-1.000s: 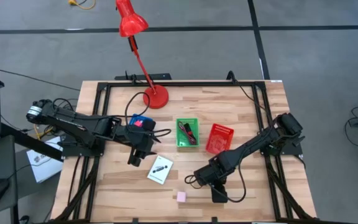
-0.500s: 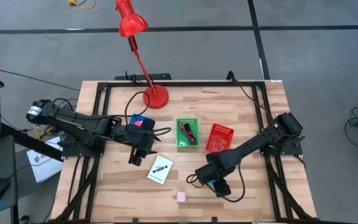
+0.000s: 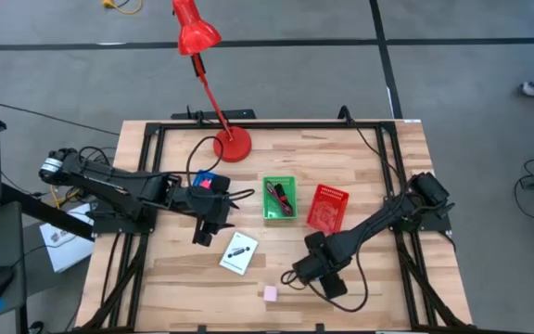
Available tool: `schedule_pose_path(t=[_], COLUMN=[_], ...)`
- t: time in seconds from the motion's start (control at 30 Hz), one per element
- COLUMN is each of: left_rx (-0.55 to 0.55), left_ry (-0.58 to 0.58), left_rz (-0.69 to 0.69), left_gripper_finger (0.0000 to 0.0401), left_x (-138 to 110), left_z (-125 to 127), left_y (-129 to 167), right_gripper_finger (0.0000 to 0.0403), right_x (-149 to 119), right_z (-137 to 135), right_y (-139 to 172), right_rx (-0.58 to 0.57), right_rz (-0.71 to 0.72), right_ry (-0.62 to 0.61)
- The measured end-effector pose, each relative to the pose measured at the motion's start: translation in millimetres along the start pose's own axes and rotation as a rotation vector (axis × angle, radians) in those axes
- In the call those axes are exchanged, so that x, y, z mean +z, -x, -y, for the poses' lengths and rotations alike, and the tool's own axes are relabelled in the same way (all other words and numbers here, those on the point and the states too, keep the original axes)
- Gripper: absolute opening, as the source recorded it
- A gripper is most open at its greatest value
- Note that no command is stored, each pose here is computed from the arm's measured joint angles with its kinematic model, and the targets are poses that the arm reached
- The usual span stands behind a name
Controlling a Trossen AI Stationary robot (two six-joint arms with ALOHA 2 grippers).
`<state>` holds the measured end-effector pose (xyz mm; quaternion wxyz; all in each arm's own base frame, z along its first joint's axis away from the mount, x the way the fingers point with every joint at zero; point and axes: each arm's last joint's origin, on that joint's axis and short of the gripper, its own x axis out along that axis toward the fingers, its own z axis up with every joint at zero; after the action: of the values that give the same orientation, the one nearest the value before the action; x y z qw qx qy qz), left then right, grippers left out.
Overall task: Pick and place items into bin
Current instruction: Put the blue charger adapter into the blue bin
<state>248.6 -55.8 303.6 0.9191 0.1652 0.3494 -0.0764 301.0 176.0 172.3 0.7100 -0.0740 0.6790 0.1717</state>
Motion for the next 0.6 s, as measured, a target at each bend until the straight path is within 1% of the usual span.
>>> schedule_pose_path(t=[0.1,0.23,0.6], left_rx=[0.000,0.002,0.015], left_ry=[0.008,0.030,0.032], left_rz=[-0.002,-0.012,-0.015], left_gripper_finger=[0.0219,0.0219,0.0219], left_x=[0,-1,-1], left_z=[0,0,0], left_y=[0,0,0], right_gripper_finger=[0.0207,0.0206,0.0205], right_x=[2,2,1], right_z=[0,-1,-10], right_y=[1,1,0], right_rx=[-0.030,-0.031,-0.028], right_rz=[0.024,0.025,0.040], right_ry=[0.007,0.010,0.034])
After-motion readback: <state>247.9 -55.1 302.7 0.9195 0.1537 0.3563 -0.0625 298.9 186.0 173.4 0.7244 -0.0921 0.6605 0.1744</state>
